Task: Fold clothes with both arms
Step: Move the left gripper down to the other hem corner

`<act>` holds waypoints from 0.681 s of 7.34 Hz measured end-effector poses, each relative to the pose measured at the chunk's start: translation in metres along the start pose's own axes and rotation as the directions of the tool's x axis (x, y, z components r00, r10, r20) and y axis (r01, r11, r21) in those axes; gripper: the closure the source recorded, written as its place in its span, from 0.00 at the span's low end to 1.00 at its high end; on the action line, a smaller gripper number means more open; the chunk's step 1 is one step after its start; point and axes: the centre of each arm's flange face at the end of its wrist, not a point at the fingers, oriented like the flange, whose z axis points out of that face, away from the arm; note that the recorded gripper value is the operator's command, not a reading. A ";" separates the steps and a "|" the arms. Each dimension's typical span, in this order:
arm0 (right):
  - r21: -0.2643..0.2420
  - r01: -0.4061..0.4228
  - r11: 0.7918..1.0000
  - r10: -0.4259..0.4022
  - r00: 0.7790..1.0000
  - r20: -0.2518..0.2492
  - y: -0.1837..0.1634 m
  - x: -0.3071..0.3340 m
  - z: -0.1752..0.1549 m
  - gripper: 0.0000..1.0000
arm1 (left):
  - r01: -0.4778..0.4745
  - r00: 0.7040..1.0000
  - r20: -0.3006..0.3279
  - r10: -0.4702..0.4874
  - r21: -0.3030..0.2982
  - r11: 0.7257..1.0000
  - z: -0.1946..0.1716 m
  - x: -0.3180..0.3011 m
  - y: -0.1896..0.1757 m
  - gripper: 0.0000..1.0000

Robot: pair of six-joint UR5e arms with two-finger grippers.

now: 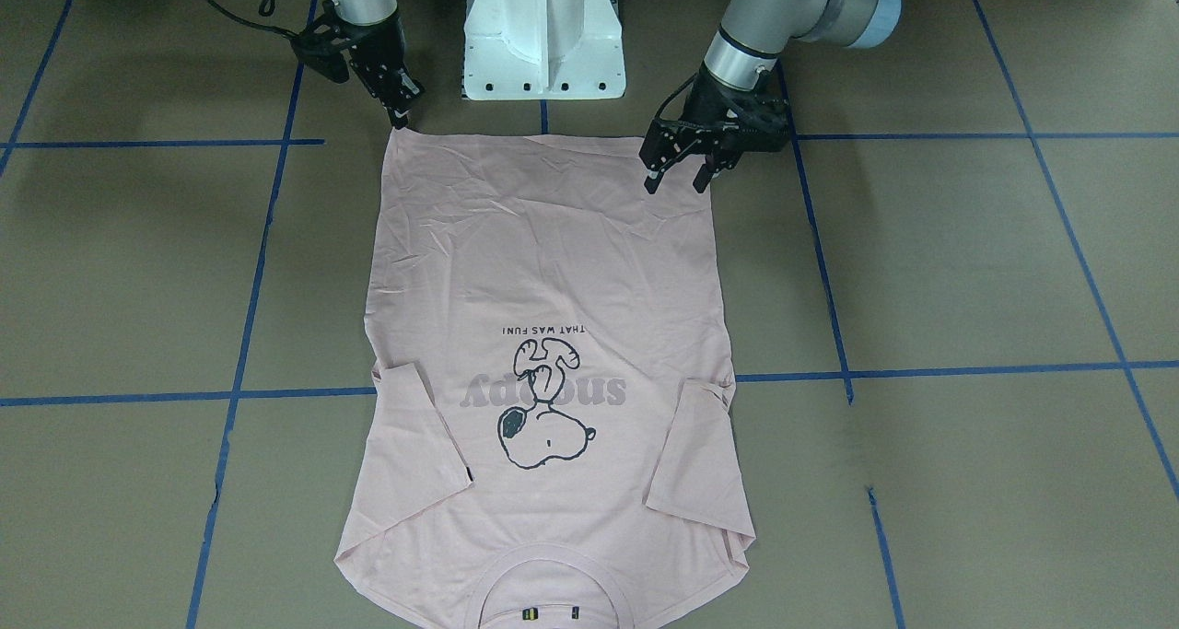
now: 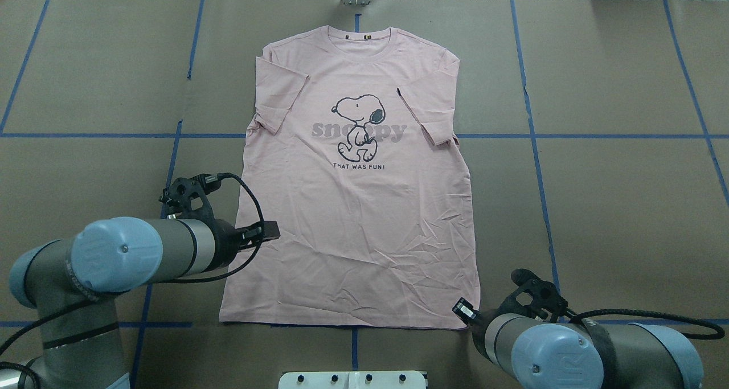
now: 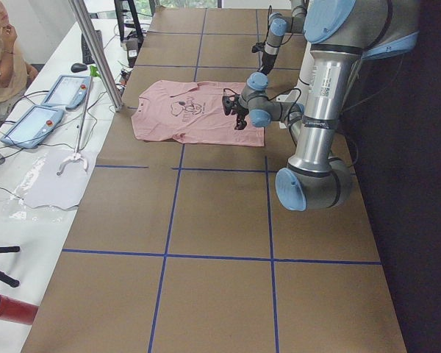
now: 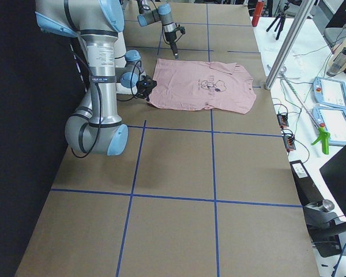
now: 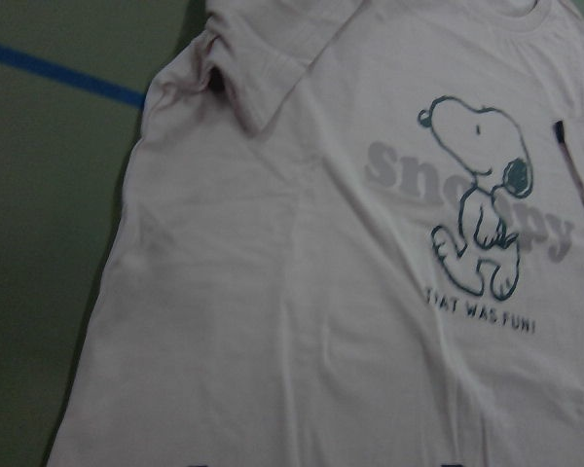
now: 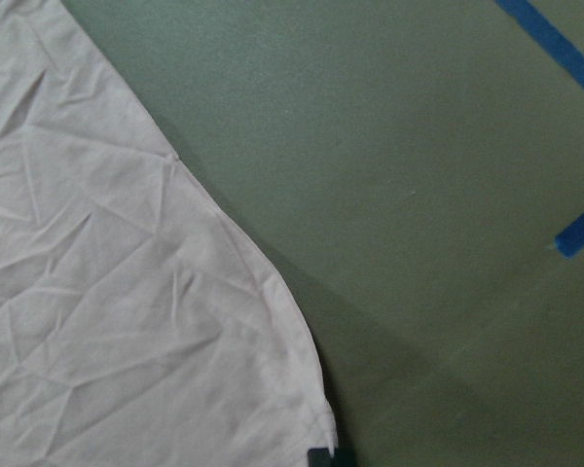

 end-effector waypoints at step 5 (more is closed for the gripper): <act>0.007 -0.009 1.000 0.009 1.000 0.006 -0.006 -0.003 -0.002 1.00 | 0.049 0.987 0.152 -0.043 -0.032 0.998 0.014 -0.040 0.050 0.17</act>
